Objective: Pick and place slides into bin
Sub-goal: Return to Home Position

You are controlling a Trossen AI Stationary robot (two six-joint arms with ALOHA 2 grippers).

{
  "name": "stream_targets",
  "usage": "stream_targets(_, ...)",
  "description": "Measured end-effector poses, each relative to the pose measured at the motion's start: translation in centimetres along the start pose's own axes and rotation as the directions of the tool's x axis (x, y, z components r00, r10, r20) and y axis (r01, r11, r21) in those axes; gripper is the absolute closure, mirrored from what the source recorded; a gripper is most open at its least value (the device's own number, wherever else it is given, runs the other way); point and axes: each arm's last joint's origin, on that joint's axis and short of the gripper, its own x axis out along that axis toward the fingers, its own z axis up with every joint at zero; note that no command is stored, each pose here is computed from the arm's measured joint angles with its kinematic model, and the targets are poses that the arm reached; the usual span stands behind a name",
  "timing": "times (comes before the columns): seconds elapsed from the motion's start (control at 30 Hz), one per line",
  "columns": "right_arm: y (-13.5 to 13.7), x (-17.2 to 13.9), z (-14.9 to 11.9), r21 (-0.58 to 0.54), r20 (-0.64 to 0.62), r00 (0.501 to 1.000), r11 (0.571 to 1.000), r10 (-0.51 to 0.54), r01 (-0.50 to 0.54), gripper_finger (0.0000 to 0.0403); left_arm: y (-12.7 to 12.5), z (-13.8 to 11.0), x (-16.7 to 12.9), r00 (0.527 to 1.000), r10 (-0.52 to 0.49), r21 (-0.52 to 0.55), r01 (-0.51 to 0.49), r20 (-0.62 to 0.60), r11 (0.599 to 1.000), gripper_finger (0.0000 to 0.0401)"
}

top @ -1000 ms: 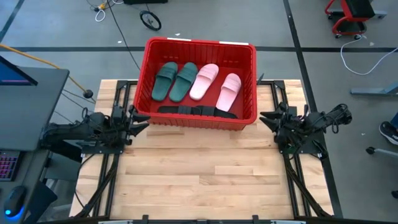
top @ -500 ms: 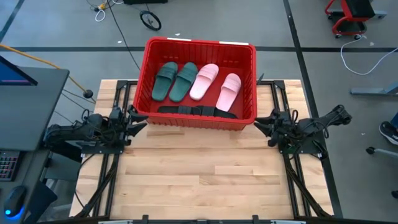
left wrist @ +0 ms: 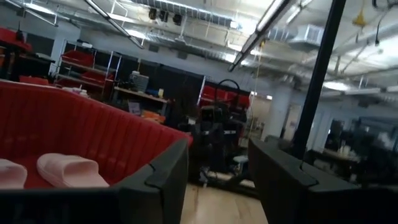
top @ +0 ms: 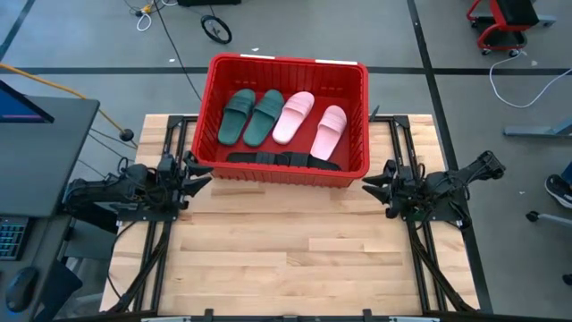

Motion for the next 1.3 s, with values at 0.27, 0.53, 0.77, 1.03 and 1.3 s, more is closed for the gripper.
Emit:
stream_targets(0.27,-0.19,-0.01,-0.50,-0.094,-0.046,0.999,0.995,-0.019,0.014,0.0265,0.07,-0.28,0.00,1.000,0.006,0.053,-0.004,-0.031,0.999,0.0221)
stream_targets(0.53,-0.44,-0.04,-0.87,-0.139,-0.070,0.995,0.989,-0.064,0.054,0.0265,0.10,-0.31,0.01,1.000,0.012,0.109,-0.009,-0.025,0.994,0.0226)
stream_targets(0.77,-0.44,-0.04,-0.88,-0.133,-0.070,0.995,0.990,-0.066,0.056,0.0265,0.13,-0.29,0.02,1.000,0.018,0.237,-0.015,-0.011,0.971,0.0222)
stream_targets(1.03,-0.44,-0.04,-0.88,-0.149,-0.070,0.995,0.987,-0.066,0.055,0.0265,0.08,-0.18,0.02,1.000,0.009,0.237,-0.008,-0.003,0.971,0.0219)
stream_targets(1.3,-0.45,-0.04,-0.88,-0.149,-0.070,0.995,0.987,-0.066,0.055,0.0265,0.05,-0.11,0.01,1.000,0.005,0.242,-0.004,0.000,0.970,0.0222)
